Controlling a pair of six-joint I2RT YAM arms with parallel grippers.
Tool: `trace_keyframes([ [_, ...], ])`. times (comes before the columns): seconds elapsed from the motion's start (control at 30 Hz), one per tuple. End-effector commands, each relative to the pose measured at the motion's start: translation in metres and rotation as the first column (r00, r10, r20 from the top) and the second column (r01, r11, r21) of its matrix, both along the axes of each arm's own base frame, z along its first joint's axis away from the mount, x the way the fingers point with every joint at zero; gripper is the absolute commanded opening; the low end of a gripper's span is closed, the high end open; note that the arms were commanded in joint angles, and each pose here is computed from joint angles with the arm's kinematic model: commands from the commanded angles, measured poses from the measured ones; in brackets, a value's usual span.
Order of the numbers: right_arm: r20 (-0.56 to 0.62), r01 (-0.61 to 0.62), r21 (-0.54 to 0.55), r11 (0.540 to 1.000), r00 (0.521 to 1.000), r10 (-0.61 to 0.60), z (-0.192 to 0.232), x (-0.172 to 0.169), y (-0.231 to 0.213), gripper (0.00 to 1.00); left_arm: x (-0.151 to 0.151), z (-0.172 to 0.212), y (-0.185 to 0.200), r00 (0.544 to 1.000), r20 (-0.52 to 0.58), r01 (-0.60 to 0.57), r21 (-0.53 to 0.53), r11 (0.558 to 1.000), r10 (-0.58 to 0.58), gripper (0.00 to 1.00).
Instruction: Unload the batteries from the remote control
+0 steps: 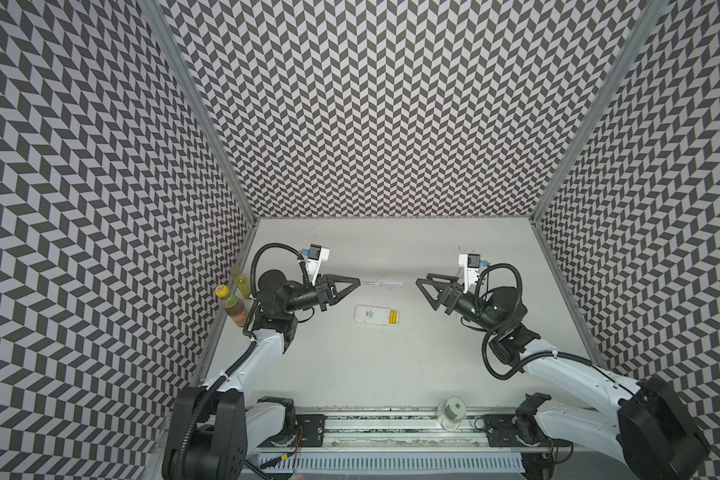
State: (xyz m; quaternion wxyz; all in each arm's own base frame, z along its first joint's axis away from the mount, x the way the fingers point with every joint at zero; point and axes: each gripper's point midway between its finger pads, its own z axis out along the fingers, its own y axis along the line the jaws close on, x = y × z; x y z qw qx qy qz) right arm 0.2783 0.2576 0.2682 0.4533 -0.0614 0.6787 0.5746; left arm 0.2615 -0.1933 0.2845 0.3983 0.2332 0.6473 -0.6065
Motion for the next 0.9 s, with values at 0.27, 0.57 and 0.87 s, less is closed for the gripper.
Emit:
trace_keyframes([
  [0.27,0.073,-0.354,0.196,0.914,0.935,0.347,0.032,-0.027,0.049,0.79,-0.006,0.004,-0.011,0.997,0.053,0.053,0.01,0.999,-0.053,0.0],
  [0.57,0.128,-0.435,0.153,0.887,0.899,0.418,0.036,-0.04,0.083,0.75,-0.009,-0.002,-0.023,0.995,0.032,0.09,0.034,0.995,-0.091,0.0],
  [0.87,0.134,-0.51,0.135,0.849,0.859,0.495,0.029,-0.049,0.1,0.52,-0.008,-0.001,-0.024,0.995,0.024,0.099,0.04,0.994,-0.1,0.0],
])
